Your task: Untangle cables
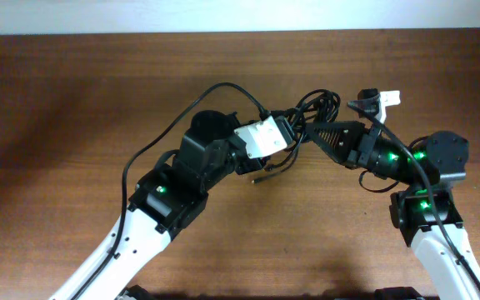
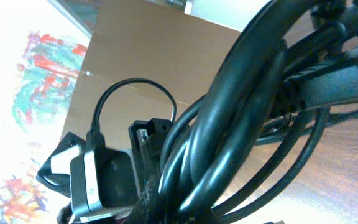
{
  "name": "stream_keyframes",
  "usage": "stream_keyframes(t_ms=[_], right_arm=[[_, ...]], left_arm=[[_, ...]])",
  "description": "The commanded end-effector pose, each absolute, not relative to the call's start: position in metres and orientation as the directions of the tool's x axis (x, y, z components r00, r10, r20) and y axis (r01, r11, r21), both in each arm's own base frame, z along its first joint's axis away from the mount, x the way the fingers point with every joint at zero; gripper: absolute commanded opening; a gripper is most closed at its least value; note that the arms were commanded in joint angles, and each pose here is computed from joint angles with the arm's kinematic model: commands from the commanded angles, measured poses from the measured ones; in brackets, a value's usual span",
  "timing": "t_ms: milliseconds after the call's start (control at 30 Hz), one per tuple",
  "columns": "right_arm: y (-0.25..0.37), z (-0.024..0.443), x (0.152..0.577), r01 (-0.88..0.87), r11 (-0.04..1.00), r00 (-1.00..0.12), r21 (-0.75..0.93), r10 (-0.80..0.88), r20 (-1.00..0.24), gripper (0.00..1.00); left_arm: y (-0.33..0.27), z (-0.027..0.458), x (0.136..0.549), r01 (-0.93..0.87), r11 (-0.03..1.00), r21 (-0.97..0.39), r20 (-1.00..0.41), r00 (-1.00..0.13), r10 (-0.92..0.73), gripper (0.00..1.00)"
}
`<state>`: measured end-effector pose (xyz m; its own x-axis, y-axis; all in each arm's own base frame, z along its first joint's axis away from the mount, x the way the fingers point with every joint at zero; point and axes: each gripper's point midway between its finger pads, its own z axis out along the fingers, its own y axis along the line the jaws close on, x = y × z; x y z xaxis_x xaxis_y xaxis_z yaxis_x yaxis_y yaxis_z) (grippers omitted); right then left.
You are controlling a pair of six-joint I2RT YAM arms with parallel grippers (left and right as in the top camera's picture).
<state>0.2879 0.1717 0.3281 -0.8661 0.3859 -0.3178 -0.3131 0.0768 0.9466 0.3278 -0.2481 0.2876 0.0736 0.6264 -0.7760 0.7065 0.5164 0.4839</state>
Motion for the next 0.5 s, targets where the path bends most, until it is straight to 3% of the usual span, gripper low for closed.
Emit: stream_keyframes(t_ms=[0,167,200,267,467], right_arm=[[0.173,0.342,0.272,-0.457,0.093,-0.827,0.885,0.322,-0.461,0.04],[0.174,0.341,0.27,-0.489,0.099,-0.814,0.867,0.305,-0.494,0.04],[0.174,0.341,0.27,-0.489,0.099,-0.814,0.867,0.305,-0.494,0.04],[0.174,0.341,0.27,-0.496,0.102,-0.81,0.863,0.304,-0.501,0.04],[0.174,0.336,0.274,-0.486,0.106,-0.816,0.868,0.303,-0.493,0.04]], left_arm=[[-0.197,0.285,0.359,0.503,0.757,0.418,-0.81,-0.172,0.561,0.0],[-0.198,0.289,0.36,0.497,0.76,0.418,-0.817,-0.161,0.554,0.01],[-0.198,0.29,0.36,0.497,0.761,0.418,-0.819,-0.157,0.552,0.16],[-0.198,0.299,0.359,0.482,0.79,0.38,-0.849,-0.157,0.504,0.67],[-0.187,0.338,0.342,0.448,0.82,0.358,-0.894,-0.09,0.439,0.8]])
